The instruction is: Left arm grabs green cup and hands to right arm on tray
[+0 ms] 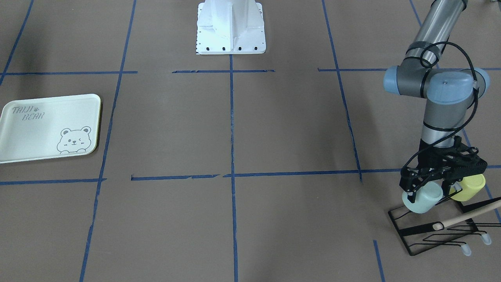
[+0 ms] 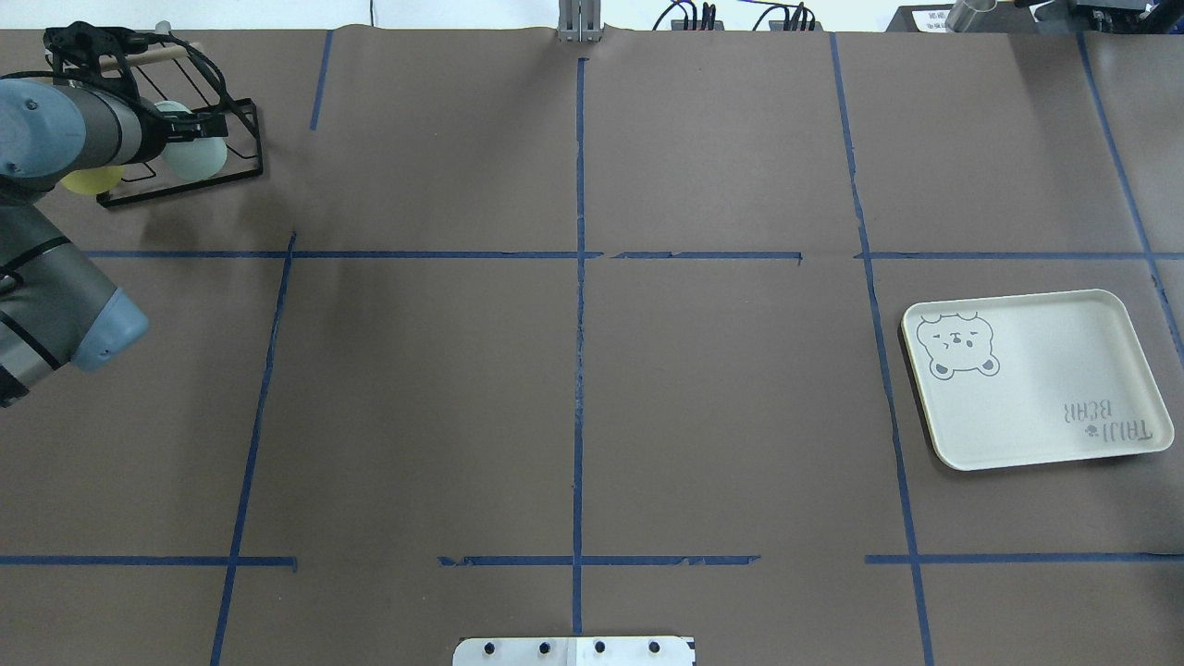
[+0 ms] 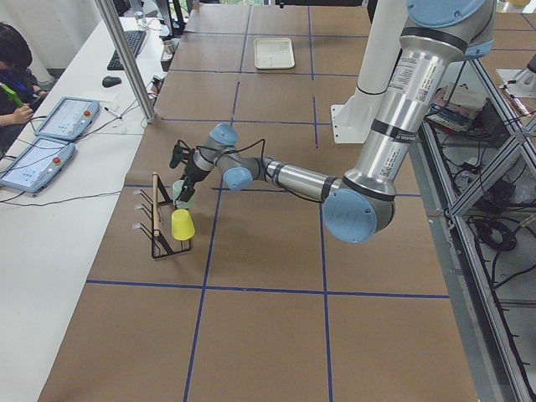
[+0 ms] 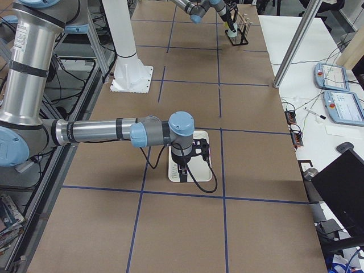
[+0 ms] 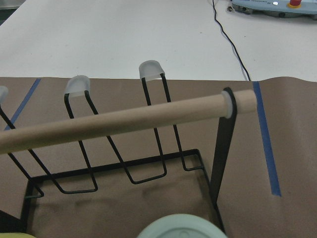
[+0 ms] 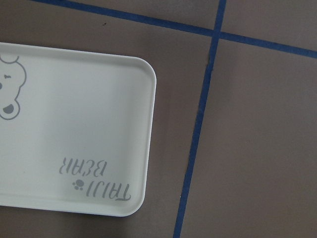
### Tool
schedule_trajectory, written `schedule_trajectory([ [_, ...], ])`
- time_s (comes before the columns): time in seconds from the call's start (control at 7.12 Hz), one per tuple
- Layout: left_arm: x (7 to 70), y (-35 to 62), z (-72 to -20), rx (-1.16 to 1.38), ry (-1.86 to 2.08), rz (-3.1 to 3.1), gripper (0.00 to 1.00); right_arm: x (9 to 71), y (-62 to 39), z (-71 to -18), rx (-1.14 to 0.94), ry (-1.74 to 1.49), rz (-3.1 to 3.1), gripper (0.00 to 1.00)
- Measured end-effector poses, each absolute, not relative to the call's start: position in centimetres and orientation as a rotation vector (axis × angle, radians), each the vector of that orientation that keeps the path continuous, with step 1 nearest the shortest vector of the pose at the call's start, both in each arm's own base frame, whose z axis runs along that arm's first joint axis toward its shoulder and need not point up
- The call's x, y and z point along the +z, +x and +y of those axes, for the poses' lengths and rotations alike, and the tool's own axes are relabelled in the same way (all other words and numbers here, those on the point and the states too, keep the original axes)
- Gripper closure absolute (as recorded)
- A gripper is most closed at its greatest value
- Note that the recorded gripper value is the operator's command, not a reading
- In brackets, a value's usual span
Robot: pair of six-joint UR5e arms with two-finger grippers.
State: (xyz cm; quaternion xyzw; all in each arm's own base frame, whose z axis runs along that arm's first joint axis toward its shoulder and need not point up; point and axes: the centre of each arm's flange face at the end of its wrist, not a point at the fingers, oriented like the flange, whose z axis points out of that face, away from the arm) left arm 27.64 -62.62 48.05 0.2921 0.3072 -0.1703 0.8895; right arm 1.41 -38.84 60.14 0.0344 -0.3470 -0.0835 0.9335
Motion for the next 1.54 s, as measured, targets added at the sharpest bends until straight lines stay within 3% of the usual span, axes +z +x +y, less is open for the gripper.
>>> schedule_trajectory([
  [0.28,47.9,27.8,-62.7,-0.351,0.611,0.643,0.00,60.2,1.4,-38.8,-0.171,0.070,-0.710,0.00],
  [0.84,47.5,27.9,-62.8,-0.350,0.615,0.648,0.38,60.3,1.4,-38.8,-0.171,0.069,-0.709,0.00],
  [1.54,46.9,27.5,-62.6,-0.321,0.630,0.646,0.41,60.4,1.4,-38.9,-0.171,0.067,-0.709,0.00],
])
